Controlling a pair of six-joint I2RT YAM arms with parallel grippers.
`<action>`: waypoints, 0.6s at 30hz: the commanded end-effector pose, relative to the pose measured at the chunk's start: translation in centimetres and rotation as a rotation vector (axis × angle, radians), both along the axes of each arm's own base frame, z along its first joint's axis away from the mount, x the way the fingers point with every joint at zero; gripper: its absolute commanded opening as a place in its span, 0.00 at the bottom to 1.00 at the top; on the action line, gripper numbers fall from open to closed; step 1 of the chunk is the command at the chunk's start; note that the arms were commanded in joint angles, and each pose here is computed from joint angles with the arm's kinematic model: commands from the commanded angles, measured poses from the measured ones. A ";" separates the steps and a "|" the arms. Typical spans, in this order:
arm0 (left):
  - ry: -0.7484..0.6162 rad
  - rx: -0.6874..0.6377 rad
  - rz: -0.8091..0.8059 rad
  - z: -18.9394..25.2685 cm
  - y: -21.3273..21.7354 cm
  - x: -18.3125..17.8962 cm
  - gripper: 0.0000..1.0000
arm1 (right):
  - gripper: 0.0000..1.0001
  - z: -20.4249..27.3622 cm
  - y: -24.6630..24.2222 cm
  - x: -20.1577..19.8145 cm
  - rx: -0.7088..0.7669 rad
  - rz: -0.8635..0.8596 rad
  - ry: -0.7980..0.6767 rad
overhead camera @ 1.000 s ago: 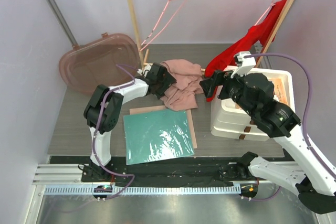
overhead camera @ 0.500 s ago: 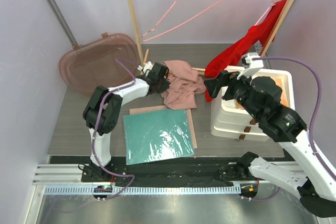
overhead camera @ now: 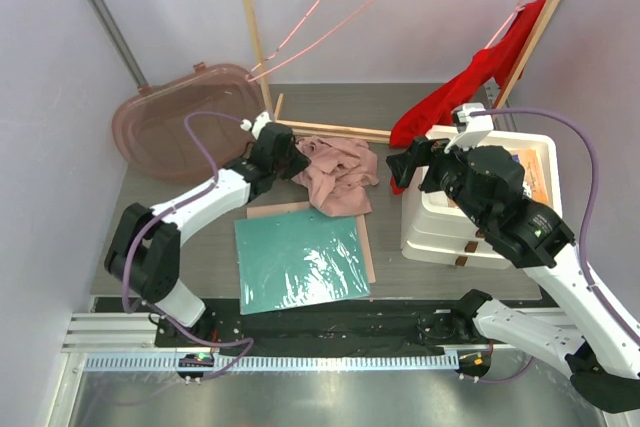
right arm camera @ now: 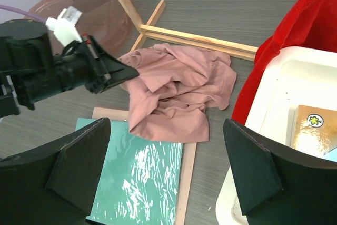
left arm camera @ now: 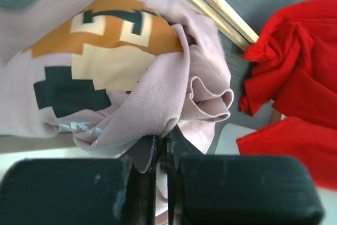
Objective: Remove the t-shirt from the hanger
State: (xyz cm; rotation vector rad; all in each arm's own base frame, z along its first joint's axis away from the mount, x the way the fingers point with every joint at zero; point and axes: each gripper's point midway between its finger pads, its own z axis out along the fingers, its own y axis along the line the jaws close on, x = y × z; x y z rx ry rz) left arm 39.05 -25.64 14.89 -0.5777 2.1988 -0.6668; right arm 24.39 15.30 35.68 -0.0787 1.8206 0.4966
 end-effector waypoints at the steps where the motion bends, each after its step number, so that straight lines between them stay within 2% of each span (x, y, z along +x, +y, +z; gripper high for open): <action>1: -0.160 -0.083 -0.042 5.8 1.0 0.1 0.00 | 0.93 1.1 -0.2 0.5 0.022 -0.025 -0.043; 7: -0.188 -0.040 0.032 9.2 6.1 -1.4 0.00 | 0.93 0.6 0.2 0.7 0.023 -0.020 -0.031; 11: -0.214 -0.071 0.066 11.9 9.9 -1.3 0.00 | 0.93 0.7 0.7 0.9 0.035 -0.008 -0.030; 14: -0.237 -0.040 0.091 14.6 12.9 -0.7 0.00 | 0.93 0.6 1.2 1.1 0.040 0.005 -0.022; 15: -0.281 -0.034 0.111 17.0 14.0 -0.2 0.00 | 0.93 0.5 1.3 1.2 0.040 0.008 -0.019; 18: -0.331 0.004 0.141 20.3 16.2 0.0 0.00 | 0.93 0.4 1.8 1.2 0.050 0.019 -0.005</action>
